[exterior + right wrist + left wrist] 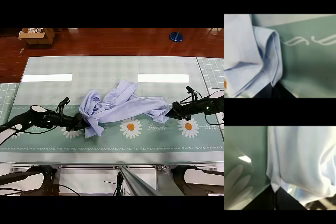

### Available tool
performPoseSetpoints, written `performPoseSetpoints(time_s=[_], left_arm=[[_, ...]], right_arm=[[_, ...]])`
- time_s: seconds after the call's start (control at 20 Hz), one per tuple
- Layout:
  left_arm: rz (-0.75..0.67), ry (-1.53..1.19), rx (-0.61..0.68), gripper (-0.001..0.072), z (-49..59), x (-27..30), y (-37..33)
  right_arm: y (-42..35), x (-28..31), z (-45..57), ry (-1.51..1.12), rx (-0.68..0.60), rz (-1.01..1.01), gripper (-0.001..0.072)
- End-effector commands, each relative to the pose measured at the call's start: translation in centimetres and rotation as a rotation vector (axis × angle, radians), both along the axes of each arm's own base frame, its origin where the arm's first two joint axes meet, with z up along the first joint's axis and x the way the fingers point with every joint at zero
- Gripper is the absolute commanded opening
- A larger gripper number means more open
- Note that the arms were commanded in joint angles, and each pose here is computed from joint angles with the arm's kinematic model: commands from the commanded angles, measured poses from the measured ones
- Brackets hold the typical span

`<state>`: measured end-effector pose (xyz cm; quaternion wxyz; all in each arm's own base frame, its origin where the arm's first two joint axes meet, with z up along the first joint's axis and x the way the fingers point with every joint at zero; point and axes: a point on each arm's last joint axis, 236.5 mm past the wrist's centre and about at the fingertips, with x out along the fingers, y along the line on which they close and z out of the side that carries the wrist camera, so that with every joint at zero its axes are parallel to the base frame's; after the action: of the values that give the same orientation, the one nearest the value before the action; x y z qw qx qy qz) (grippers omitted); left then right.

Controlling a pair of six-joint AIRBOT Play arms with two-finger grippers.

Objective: Fold the shirts.

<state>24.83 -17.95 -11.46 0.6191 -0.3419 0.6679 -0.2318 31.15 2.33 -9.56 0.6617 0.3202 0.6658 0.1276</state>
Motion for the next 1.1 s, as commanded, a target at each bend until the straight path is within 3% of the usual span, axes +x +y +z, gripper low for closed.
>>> performPoseSetpoints(time_s=[0.0,0.3,0.5,0.6,0.8,1.05], left_arm=[[-0.009,-0.093,-0.061,0.0016,4.0,2.3,-0.7],[-0.003,-0.79,-0.05,0.0017,27.3,10.4,1.4],[0.143,-1.363,0.1,0.0016,48.1,8.0,6.1],[0.21,-1.562,0.254,0.0016,54.6,4.8,8.4],[0.378,-1.654,0.534,0.0015,59.4,-0.6,12.2],[0.406,-1.692,0.564,0.0015,60.2,-5.6,10.8]], right_arm=[[2.3,1.6,6.8,-0.16,0.106,0.079,0.0021],[2.0,5.2,29.1,-0.789,-0.101,0.097,0.0021],[1.4,2.3,42.9,-1.146,-0.304,-0.019,0.002],[0.1,0.1,47.1,-1.236,-0.418,-0.115,0.002],[-2.1,-4.7,50.7,-1.276,-0.607,-0.234,0.002],[-0.5,-8.8,52.2,-1.329,-0.606,-0.255,0.002]])
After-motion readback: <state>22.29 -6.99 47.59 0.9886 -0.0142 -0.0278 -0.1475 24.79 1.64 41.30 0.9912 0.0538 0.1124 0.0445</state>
